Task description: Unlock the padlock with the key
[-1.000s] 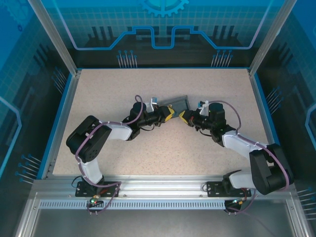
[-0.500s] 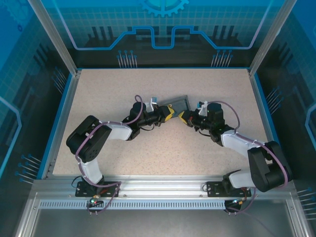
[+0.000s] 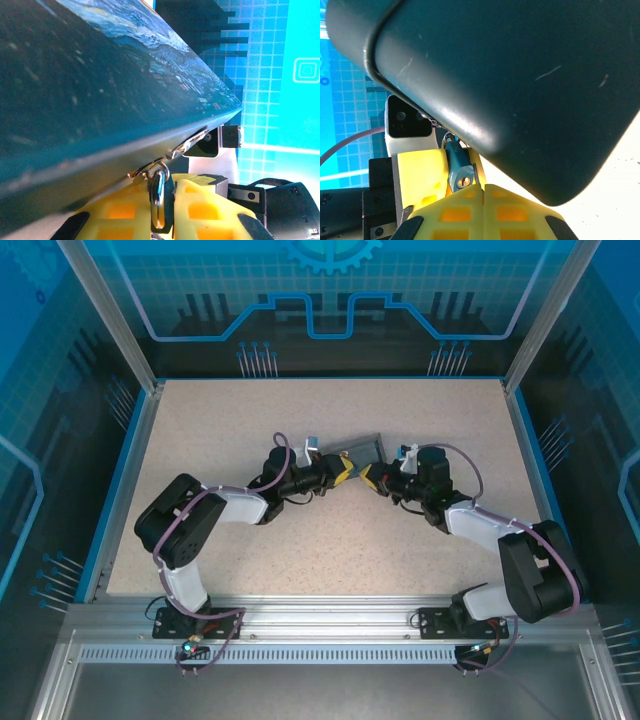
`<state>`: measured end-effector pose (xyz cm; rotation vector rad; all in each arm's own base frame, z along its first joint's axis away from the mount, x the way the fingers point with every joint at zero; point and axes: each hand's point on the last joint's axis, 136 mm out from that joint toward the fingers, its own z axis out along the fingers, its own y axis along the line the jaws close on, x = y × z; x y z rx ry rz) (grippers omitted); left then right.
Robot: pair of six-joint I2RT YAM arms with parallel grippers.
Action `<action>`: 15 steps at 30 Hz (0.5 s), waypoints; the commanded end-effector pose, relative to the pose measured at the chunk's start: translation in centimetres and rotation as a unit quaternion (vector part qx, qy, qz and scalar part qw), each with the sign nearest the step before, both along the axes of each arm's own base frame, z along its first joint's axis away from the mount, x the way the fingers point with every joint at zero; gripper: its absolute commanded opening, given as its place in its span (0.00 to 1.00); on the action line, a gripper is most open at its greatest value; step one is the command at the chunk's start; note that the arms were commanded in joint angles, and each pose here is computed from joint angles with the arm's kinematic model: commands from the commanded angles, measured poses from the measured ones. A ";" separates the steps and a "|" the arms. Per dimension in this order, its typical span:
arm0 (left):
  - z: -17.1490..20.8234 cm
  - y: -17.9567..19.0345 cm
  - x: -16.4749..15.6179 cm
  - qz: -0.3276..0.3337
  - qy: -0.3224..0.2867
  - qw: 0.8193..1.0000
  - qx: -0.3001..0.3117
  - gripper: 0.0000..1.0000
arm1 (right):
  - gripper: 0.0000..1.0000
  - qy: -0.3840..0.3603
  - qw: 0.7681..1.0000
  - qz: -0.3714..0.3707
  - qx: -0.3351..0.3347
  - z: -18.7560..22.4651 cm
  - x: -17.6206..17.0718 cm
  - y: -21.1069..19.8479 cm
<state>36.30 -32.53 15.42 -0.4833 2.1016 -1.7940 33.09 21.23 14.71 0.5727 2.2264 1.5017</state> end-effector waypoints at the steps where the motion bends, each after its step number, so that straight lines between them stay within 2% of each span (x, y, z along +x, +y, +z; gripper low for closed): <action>1: 2.4 -0.4 0.3 -0.009 -0.042 0.999 -0.028 0.00 | 0.00 -0.026 1.000 0.005 0.005 1.9 0.5 0.6; 15: 2.6 -0.4 0.6 -0.006 -0.044 0.999 -0.025 0.00 | 0.00 -0.001 0.999 0.018 -0.034 -0.1 -1.4 -0.3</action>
